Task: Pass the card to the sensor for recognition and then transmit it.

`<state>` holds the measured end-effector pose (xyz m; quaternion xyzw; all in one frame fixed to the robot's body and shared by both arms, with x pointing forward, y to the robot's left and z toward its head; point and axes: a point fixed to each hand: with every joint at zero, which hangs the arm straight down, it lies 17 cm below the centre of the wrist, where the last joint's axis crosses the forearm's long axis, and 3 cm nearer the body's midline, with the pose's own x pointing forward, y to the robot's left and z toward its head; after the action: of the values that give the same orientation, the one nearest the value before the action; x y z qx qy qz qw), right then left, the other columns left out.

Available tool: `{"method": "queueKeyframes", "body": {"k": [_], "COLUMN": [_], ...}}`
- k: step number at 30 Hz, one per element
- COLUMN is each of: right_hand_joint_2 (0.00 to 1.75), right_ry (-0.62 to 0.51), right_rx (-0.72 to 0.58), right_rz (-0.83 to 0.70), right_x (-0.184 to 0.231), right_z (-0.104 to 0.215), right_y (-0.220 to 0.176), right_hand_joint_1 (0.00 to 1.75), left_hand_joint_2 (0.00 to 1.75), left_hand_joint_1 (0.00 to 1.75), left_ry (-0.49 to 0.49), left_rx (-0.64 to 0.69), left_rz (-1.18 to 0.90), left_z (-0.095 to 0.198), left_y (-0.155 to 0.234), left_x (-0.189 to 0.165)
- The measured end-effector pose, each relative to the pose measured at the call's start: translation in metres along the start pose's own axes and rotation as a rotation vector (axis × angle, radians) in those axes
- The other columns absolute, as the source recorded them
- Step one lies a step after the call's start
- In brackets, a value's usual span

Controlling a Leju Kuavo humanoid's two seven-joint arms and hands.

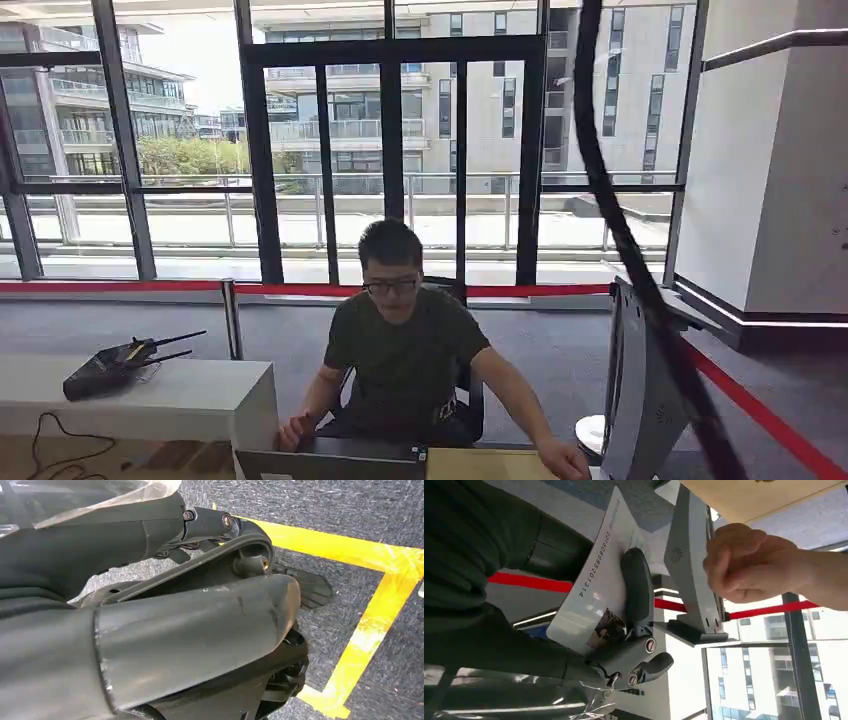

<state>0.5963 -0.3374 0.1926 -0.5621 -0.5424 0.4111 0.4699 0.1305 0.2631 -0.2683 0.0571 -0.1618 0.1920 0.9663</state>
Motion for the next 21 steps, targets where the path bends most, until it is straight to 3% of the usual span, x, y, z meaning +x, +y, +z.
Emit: {"method": "queueKeyframes", "body": {"k": [11,21], "right_hand_joint_2": [1.75,1.75], "right_ry": [0.060,0.049], "right_rx": [0.085,0.125], "right_rz": [0.040,0.053], "right_x": [-0.047,-0.053], "right_z": [0.032,0.047], "right_y": [0.044,0.066], "right_hand_joint_1": [1.75,1.75], "left_hand_joint_2": [0.00,0.00], "left_hand_joint_1": [0.00,0.00], "left_ry": [0.009,0.008], "left_rx": [0.001,0.003], "left_rz": [0.002,0.001], "left_z": [0.000,0.000], "left_y": [0.001,0.002], "left_x": [-0.002,-0.001]}}
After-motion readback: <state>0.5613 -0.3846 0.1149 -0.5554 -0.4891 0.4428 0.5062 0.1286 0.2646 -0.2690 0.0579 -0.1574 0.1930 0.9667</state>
